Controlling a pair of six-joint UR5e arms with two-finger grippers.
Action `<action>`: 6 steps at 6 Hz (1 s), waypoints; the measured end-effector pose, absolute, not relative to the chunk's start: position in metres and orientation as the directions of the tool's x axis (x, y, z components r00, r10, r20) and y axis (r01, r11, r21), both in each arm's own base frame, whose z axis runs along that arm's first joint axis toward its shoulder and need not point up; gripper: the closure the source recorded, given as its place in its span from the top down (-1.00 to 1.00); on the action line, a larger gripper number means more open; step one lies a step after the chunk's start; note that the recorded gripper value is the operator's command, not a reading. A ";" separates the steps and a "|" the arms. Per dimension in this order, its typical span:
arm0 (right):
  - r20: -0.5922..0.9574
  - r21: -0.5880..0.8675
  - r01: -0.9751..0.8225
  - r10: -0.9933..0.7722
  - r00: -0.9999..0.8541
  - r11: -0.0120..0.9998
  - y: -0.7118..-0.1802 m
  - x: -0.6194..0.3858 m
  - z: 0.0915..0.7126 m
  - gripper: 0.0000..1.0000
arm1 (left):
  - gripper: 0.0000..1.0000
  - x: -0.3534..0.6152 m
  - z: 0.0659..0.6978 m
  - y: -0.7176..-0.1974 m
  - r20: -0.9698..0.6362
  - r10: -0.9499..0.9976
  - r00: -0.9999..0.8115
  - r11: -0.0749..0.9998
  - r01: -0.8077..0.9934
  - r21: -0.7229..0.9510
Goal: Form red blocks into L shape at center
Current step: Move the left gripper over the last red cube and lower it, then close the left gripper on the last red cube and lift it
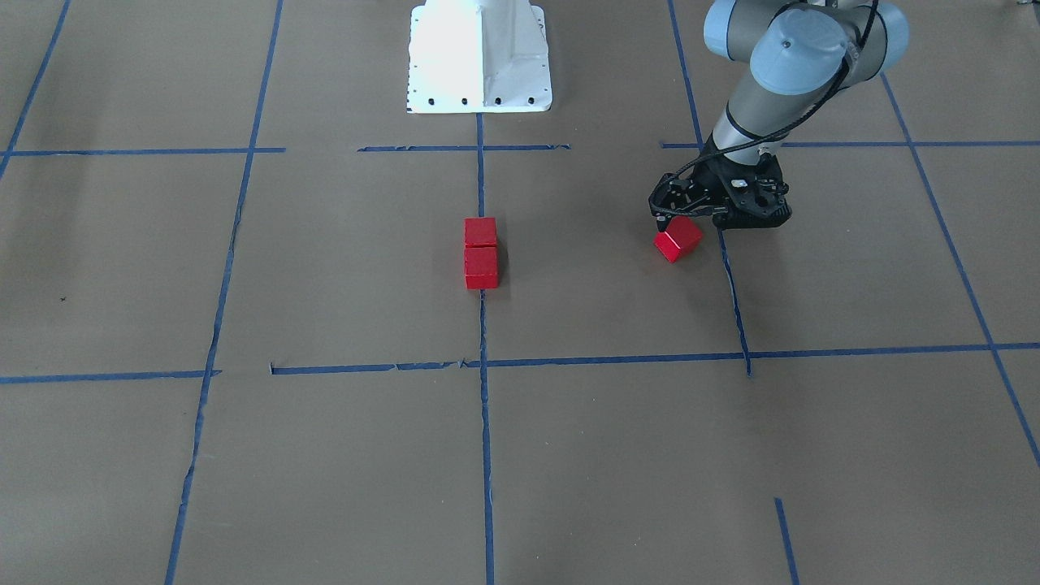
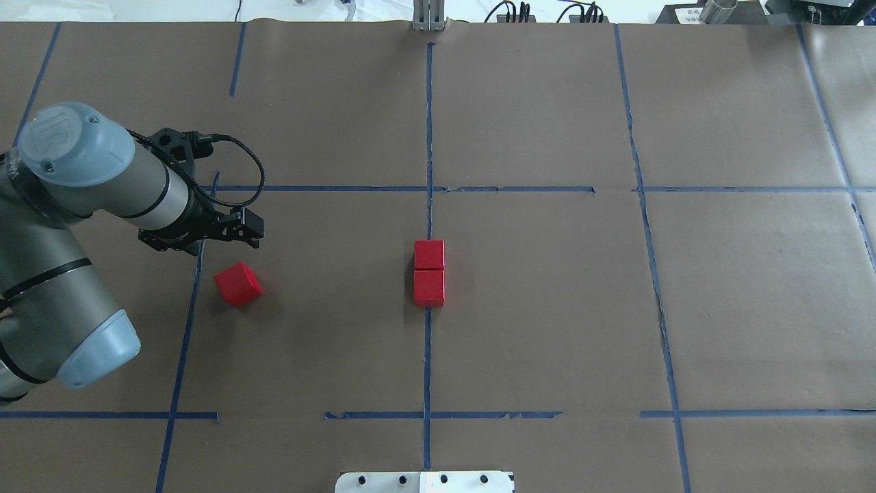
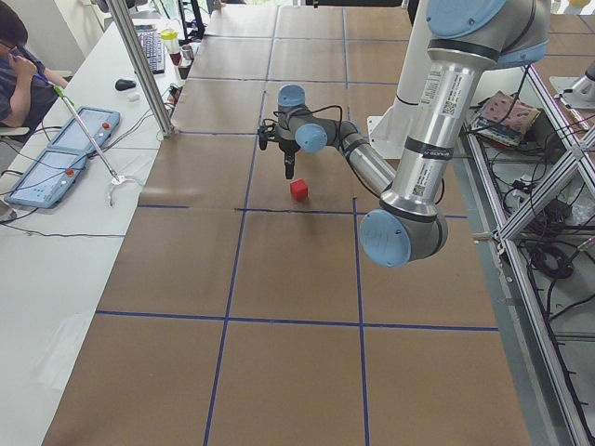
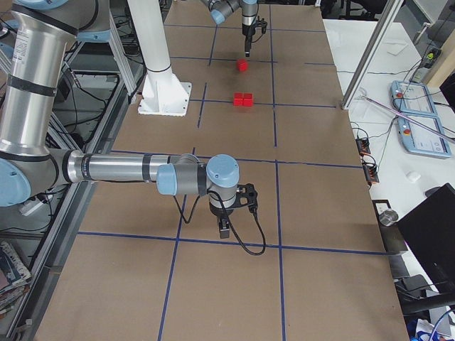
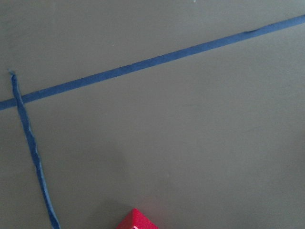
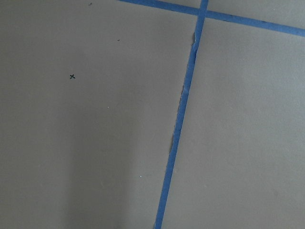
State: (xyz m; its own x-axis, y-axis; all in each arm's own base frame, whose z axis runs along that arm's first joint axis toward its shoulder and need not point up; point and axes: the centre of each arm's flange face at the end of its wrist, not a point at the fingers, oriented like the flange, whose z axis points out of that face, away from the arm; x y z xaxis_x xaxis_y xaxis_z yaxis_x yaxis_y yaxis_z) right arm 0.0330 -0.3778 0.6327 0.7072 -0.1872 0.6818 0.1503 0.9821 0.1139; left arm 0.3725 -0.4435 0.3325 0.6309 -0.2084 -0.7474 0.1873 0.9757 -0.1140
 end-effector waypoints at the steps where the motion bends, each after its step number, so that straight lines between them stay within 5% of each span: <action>1: 0.681 0.114 0.151 -0.188 0.708 0.982 -0.378 0.033 0.633 0.99 | 1.00 0.375 0.334 -0.440 -0.712 -0.379 0.591 0.923 0.295 -0.246; 6: 0.679 0.117 0.155 -0.193 0.708 0.981 -0.377 0.033 0.634 0.99 | 0.99 0.426 0.366 -0.404 -0.620 -0.481 0.620 0.876 0.369 -0.311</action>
